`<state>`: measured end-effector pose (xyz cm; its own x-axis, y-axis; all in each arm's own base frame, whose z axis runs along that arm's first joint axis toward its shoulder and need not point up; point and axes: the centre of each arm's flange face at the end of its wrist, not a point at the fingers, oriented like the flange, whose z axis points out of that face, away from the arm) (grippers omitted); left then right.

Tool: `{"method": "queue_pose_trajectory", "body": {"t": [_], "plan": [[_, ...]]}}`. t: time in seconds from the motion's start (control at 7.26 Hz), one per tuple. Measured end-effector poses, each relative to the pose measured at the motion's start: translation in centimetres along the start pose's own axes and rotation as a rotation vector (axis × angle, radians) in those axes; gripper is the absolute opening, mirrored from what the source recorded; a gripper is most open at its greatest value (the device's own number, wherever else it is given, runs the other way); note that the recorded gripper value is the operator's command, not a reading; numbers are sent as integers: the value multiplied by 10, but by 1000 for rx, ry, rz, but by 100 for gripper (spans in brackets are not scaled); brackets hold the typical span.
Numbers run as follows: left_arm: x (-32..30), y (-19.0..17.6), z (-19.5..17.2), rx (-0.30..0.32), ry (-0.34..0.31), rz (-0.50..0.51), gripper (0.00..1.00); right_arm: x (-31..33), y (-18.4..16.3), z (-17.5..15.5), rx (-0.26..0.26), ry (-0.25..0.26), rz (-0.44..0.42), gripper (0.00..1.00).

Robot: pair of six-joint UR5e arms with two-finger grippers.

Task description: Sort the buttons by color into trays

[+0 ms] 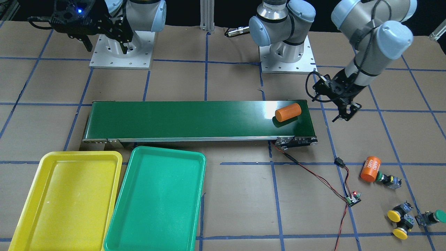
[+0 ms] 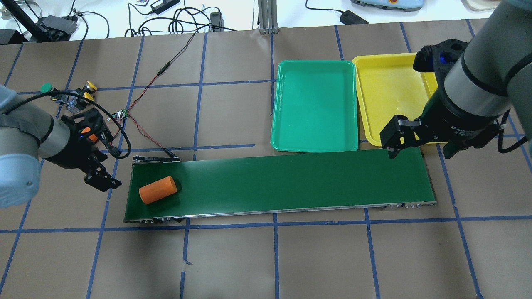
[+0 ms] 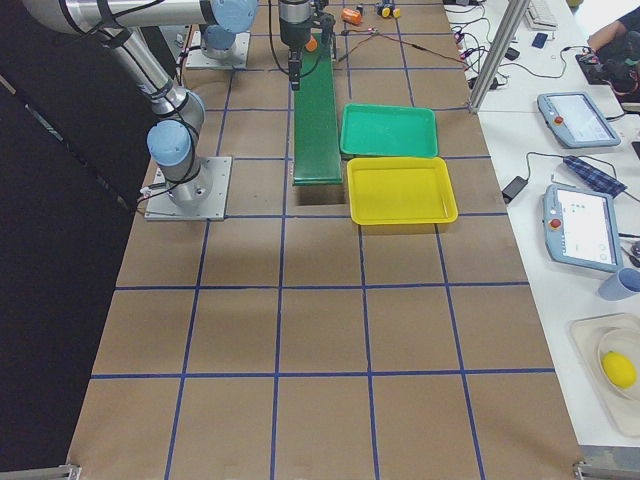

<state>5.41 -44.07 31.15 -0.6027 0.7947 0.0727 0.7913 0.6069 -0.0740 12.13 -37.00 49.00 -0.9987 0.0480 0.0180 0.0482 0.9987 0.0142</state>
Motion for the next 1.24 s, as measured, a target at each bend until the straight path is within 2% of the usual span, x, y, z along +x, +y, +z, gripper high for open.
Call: {"method": "queue_pose_trajectory", "body": {"t": [0.28,0.41,0.55,0.83,1.24], "plan": [[-83,11,-8,-57,-20,-58,100,0,0,0,0,1,0,100],[-119,23,0,-84,-17,-103,100,0,0,0,1,1,0,100],[-149,46,16,-102,-10,-166,100,0,0,-1,4,2,1,100],[-193,73,55,-107,-49,-247,100,2,-1,-1,7,7,3,100],[-210,84,105,-110,-17,-339,100,3,-1,-1,9,13,4,100]]}}
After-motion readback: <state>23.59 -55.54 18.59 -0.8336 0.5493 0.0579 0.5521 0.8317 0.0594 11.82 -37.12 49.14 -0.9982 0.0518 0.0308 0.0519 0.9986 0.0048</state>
